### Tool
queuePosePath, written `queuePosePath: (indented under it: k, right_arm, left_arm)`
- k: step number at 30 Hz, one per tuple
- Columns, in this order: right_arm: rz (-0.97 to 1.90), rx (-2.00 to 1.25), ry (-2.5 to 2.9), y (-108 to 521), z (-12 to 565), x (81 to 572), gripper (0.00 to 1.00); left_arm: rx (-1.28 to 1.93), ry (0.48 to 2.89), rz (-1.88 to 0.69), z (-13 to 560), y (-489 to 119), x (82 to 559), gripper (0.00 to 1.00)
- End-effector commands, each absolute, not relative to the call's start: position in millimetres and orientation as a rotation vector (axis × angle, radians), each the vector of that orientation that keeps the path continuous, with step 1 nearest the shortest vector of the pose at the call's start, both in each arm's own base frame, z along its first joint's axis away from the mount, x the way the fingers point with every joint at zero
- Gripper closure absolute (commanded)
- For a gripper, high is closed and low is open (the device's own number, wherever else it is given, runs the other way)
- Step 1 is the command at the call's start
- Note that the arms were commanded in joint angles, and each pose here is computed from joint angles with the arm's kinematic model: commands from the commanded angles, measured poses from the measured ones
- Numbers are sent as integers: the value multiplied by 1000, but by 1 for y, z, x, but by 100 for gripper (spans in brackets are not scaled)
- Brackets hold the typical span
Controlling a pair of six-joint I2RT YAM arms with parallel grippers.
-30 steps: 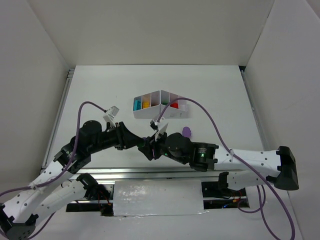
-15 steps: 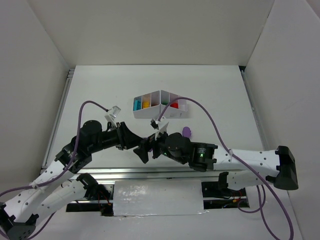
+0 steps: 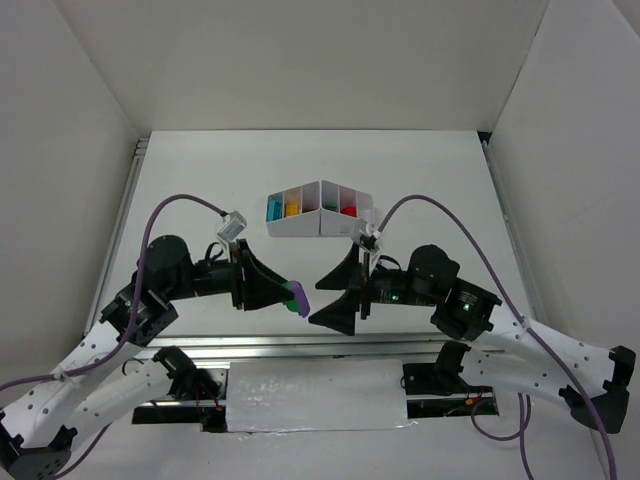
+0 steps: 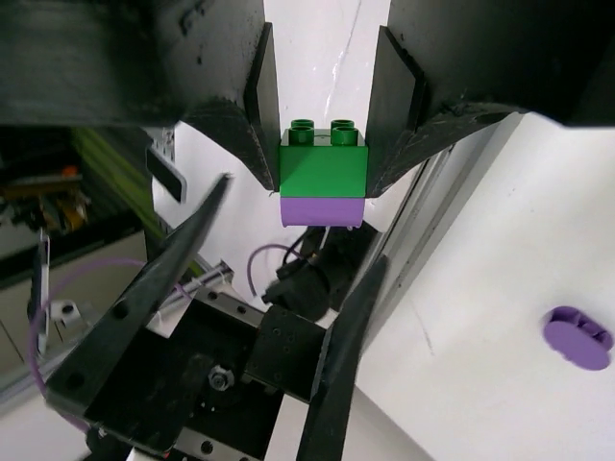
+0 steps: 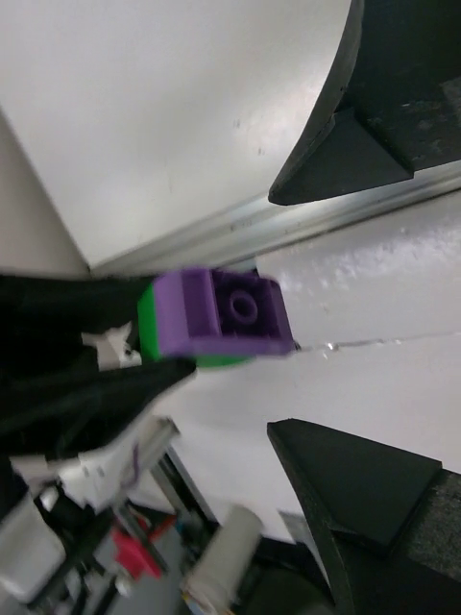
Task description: Sort the legos into containers by color
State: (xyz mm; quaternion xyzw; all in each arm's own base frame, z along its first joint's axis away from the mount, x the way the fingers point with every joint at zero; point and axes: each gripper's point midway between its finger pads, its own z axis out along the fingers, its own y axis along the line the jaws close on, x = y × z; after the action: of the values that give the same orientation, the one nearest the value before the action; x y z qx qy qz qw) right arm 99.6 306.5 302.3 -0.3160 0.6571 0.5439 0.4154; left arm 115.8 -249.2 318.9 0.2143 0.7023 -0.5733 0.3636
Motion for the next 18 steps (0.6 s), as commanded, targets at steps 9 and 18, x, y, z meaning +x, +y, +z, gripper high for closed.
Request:
queuePosePath:
  k: [9, 18]
  right_arm:
    - [1672, -954, 1576, 324, 340, 59, 16]
    - [1612, -849, 1573, 327, 343, 77, 27]
  left_arm:
    - [799, 1568, -1551, 352, -252, 89, 100]
    - [859, 1505, -1612, 356, -252, 76, 100]
